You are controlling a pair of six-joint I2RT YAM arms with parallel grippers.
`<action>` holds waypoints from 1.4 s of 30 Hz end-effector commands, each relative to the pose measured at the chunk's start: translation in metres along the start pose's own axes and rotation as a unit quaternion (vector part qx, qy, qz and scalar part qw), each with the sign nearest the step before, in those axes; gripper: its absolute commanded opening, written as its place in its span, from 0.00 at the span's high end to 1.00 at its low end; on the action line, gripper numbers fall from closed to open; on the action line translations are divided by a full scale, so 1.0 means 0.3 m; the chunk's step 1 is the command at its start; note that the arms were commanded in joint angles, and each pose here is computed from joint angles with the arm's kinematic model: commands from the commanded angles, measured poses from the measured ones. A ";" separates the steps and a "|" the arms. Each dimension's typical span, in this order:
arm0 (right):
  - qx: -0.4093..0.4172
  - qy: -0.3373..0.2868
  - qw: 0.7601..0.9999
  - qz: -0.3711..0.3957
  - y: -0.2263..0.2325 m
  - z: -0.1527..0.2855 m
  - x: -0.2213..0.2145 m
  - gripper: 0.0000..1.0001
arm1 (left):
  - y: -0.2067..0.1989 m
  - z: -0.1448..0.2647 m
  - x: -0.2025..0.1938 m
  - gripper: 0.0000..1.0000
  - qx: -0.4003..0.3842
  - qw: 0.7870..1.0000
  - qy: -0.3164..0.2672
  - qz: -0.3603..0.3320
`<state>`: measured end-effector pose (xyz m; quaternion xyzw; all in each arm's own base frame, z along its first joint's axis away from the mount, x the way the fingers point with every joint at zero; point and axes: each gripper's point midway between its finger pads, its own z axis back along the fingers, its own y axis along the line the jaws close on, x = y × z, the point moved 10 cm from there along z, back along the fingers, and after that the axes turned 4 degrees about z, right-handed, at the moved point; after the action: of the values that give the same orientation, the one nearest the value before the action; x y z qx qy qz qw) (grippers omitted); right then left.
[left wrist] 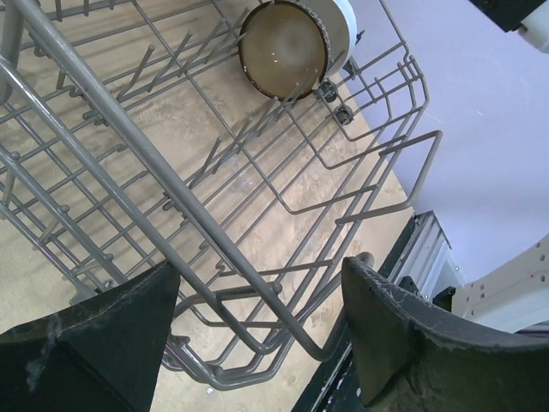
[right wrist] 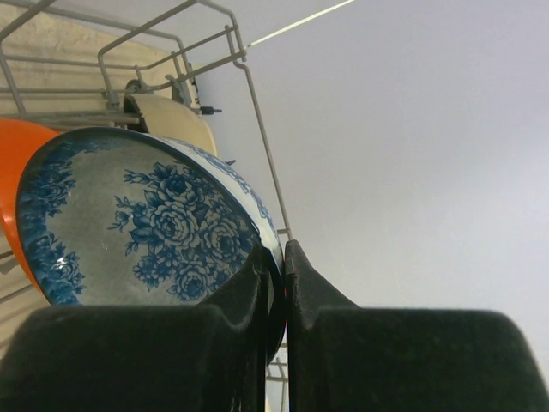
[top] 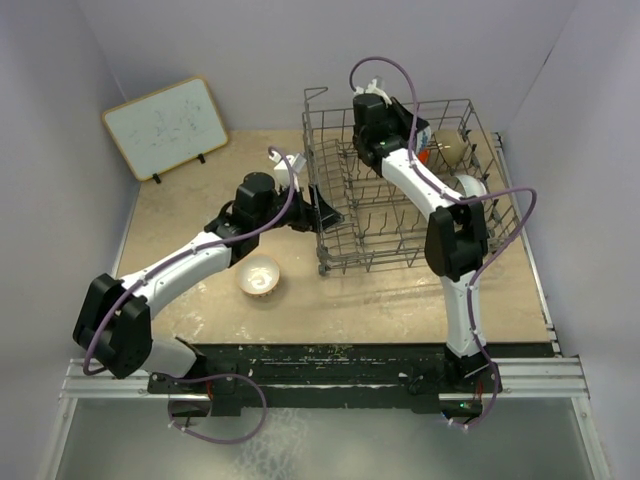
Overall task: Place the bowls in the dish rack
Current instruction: Adjust the dish rack at the center of the board.
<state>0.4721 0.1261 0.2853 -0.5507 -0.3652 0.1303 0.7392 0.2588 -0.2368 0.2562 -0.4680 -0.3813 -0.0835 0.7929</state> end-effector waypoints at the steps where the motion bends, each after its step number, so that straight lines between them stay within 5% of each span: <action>1: -0.057 -0.025 0.995 -0.072 -0.148 0.039 0.056 1.00 | -0.063 0.038 0.002 0.21 -0.052 0.998 0.001 -0.027; 35: -0.089 -0.047 0.988 0.117 0.208 0.064 0.114 1.00 | -0.042 0.053 -0.039 0.20 -0.061 0.997 0.019 -0.034; 42: -0.083 -0.051 0.986 0.132 0.282 0.068 0.121 0.91 | -0.042 0.062 -0.041 0.20 -0.058 0.997 0.017 -0.038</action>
<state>0.5020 0.1827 0.2362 -0.6463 -0.3381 0.2343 0.6427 0.2484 -0.2309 0.2575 -0.4781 -0.3887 -0.0976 0.7816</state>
